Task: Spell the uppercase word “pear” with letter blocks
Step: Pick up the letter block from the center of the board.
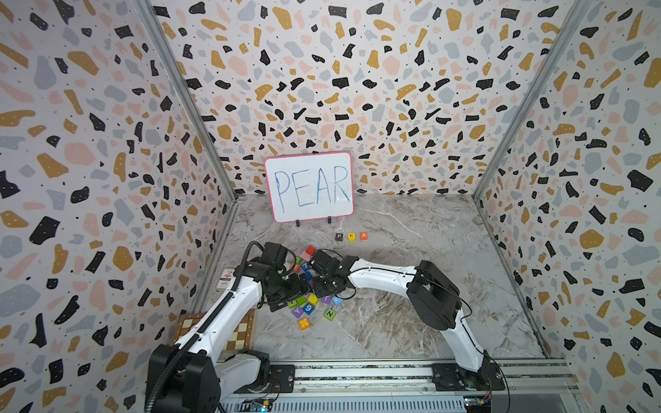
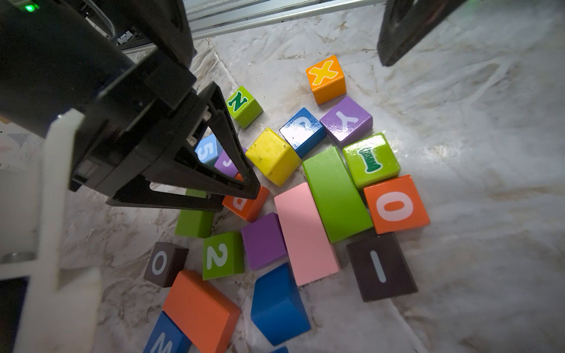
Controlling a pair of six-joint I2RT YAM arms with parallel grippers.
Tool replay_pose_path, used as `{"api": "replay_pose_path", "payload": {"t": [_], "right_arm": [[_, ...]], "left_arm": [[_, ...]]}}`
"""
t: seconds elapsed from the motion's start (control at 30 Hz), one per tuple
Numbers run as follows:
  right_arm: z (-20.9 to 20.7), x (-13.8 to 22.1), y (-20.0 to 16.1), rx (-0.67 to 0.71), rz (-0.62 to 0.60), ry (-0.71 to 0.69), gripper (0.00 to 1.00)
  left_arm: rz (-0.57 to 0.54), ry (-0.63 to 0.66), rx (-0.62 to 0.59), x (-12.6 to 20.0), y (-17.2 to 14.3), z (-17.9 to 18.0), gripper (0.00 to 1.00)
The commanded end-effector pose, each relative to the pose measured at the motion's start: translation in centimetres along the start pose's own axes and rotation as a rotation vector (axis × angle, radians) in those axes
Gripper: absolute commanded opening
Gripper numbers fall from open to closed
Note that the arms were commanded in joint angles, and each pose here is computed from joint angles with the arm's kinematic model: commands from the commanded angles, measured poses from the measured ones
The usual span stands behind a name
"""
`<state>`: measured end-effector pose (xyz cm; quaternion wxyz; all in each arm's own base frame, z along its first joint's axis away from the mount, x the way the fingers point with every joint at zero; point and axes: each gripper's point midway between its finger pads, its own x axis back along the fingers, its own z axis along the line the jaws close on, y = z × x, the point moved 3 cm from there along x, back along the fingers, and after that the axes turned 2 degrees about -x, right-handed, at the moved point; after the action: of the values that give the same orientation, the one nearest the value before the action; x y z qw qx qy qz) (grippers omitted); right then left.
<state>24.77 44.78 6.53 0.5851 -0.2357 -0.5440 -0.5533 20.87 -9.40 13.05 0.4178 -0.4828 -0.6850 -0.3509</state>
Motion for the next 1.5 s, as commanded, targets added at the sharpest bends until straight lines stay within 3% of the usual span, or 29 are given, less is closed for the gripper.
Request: {"api": "replay_pose_path", "payload": {"t": [0.0,0.37,0.9,1.17,1.47], "right_arm": [[-0.3,-0.2,-0.5,0.048,0.015,-0.07,0.46],[-0.9,0.0,-0.3,0.146,-0.001,-0.214,0.52],[-0.9,0.6,0.7,0.132,-0.024,-0.187,0.52],[-0.7,-0.8,1.1,0.115,-0.001,-0.15,0.48],[-1.2,-0.8,1.2,0.113,-0.004,-0.161,0.34]], "left_arm": [[-0.001,-0.001,0.003,0.0,0.1,0.0,0.93],[-0.003,-0.008,0.002,0.1,0.2,0.0,0.95],[-0.004,-0.012,0.001,0.1,0.3,0.0,0.96],[-0.01,-0.007,-0.001,0.4,0.3,-0.1,0.96],[-0.01,-0.006,0.001,0.3,0.3,0.0,0.96]]}}
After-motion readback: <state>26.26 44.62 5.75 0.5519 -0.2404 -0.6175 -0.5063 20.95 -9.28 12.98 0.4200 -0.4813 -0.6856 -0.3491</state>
